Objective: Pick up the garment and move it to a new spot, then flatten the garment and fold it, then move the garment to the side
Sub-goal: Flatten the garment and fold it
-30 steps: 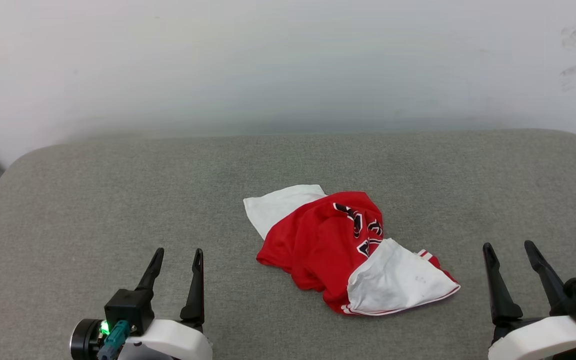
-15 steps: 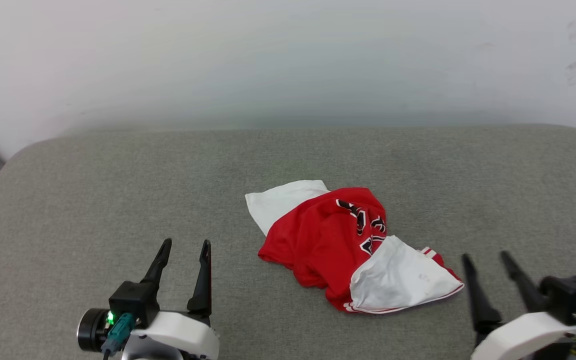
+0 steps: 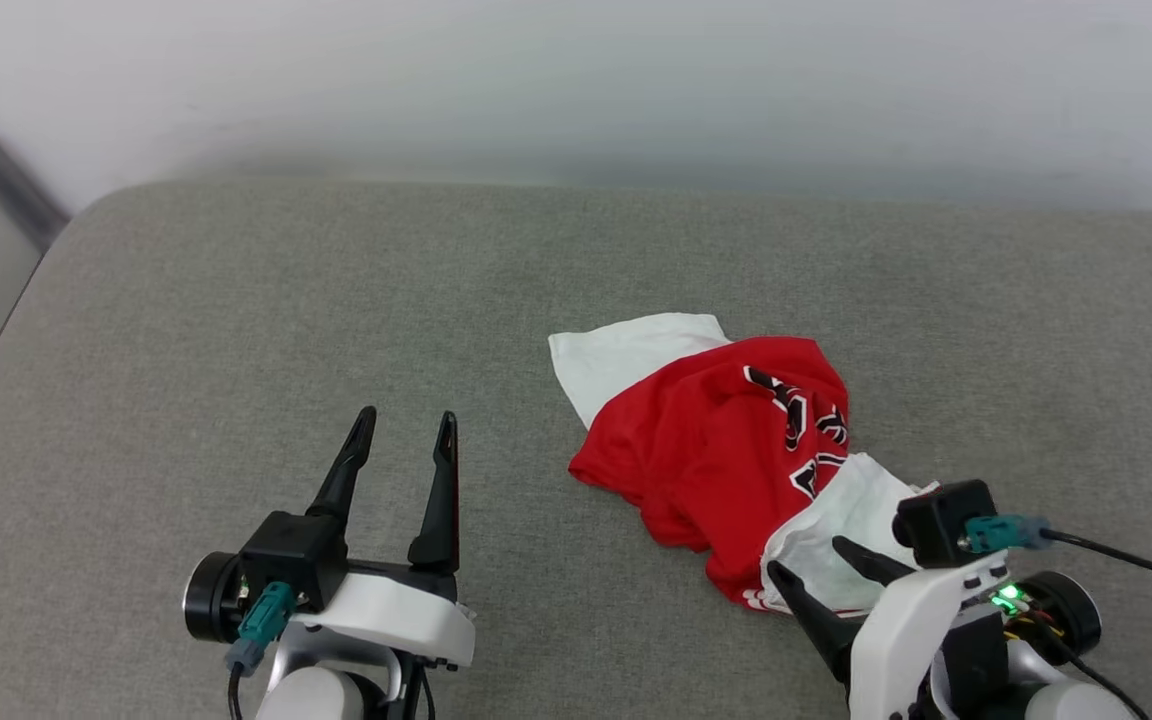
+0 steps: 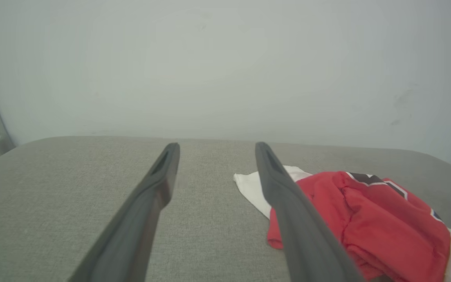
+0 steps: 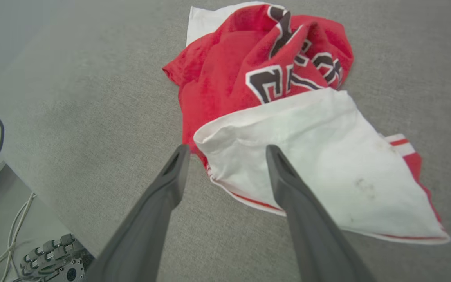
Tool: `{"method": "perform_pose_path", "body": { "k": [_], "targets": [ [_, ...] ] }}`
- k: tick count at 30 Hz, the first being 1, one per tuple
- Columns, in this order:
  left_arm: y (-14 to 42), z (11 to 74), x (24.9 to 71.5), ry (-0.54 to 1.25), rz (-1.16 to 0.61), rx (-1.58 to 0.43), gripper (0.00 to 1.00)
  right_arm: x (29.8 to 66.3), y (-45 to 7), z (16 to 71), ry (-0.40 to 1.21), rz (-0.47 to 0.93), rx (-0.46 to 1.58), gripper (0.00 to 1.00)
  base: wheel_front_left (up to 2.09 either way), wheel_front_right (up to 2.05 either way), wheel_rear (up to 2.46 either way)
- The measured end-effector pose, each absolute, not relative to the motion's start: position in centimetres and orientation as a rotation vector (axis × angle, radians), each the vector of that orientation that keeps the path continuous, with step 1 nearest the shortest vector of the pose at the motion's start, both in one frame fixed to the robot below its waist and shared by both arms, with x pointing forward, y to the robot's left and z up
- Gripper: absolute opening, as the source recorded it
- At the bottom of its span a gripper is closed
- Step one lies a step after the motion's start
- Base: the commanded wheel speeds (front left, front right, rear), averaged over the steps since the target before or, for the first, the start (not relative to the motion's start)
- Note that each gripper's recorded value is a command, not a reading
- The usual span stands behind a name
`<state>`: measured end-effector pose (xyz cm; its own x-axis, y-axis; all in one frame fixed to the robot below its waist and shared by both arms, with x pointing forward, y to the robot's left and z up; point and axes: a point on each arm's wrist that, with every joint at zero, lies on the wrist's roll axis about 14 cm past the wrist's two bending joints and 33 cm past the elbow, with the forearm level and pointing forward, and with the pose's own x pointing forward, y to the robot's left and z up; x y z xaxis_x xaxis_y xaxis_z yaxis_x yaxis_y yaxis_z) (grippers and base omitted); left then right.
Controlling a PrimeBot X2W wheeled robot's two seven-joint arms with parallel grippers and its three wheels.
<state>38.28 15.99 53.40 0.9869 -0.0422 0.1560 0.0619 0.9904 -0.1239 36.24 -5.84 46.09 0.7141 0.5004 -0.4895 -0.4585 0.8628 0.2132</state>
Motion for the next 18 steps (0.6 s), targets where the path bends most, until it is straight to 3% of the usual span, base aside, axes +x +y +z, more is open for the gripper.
{"method": "perform_pose_path", "body": {
  "k": [10,11,12,13,18],
  "targets": [
    [16.8,52.1,39.2,-0.12,-0.02,-0.13,1.0,37.8,-4.3,43.4,0.673,0.605,0.009,1.0,0.0,0.0,0.0],
    [16.8,52.0,39.3,-0.118,-0.02,-0.13,1.0,37.9,-4.4,43.2,0.679,0.602,0.009,0.45,0.0,0.0,0.0],
    [16.7,51.9,39.4,-0.116,-0.021,-0.132,1.0,38.0,-4.5,43.1,0.68,0.599,0.01,0.28,0.0,0.0,0.0],
    [16.7,51.9,39.5,-0.115,-0.022,-0.133,1.0,38.1,-4.5,43.2,0.675,0.596,0.013,0.0,0.0,0.0,0.0],
    [16.2,51.8,39.8,-0.114,-0.037,-0.132,1.0,38.7,-5.4,44.1,0.626,0.562,0.034,0.0,0.0,0.0,0.0]
  ]
}}
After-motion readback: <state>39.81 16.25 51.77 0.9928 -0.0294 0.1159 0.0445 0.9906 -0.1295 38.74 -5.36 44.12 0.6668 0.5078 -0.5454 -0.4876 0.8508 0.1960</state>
